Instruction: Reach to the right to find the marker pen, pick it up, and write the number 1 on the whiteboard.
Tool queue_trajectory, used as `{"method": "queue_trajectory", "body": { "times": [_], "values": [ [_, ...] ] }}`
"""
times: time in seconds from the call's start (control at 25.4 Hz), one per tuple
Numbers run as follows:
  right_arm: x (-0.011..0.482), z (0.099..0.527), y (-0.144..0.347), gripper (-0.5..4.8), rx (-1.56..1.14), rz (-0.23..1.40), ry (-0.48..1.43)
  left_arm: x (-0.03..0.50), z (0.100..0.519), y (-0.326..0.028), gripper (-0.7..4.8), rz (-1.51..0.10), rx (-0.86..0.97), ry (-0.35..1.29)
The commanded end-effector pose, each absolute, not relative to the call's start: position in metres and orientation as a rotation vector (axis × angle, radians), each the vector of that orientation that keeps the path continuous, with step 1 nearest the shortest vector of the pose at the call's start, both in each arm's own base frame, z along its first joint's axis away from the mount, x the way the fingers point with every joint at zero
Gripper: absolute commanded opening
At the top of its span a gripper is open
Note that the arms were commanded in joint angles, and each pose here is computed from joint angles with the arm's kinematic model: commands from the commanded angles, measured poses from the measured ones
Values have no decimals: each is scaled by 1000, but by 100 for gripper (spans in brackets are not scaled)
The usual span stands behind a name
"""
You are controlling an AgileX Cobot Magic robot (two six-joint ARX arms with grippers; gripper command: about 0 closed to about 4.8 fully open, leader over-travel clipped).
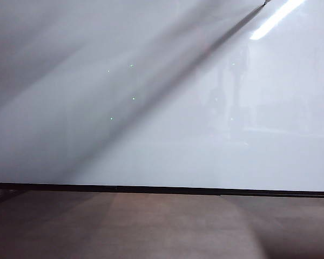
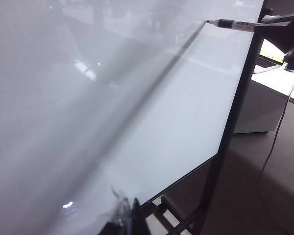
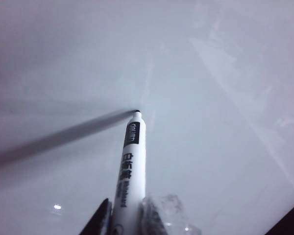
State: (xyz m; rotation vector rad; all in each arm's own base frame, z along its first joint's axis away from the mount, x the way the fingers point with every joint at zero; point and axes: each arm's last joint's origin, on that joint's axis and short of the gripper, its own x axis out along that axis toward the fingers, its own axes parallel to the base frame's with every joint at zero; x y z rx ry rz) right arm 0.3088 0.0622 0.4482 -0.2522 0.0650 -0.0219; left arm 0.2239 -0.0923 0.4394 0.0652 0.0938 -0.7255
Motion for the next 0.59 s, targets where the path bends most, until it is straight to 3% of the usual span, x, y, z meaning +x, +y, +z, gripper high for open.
{"method": "queue_trajectory", "body": {
  "times": [0.04,0.31,0.59],
  "values": [
    [310,454,58,-6,-243,-41,19,226,440,-106,-5,-744,63,69],
    [313,453,52,-6,-244,-55,23,234,433,-138,-5,-774,86,102],
    [316,452,46,-6,-242,-50,19,236,433,-139,-5,-764,88,104]
  ]
}}
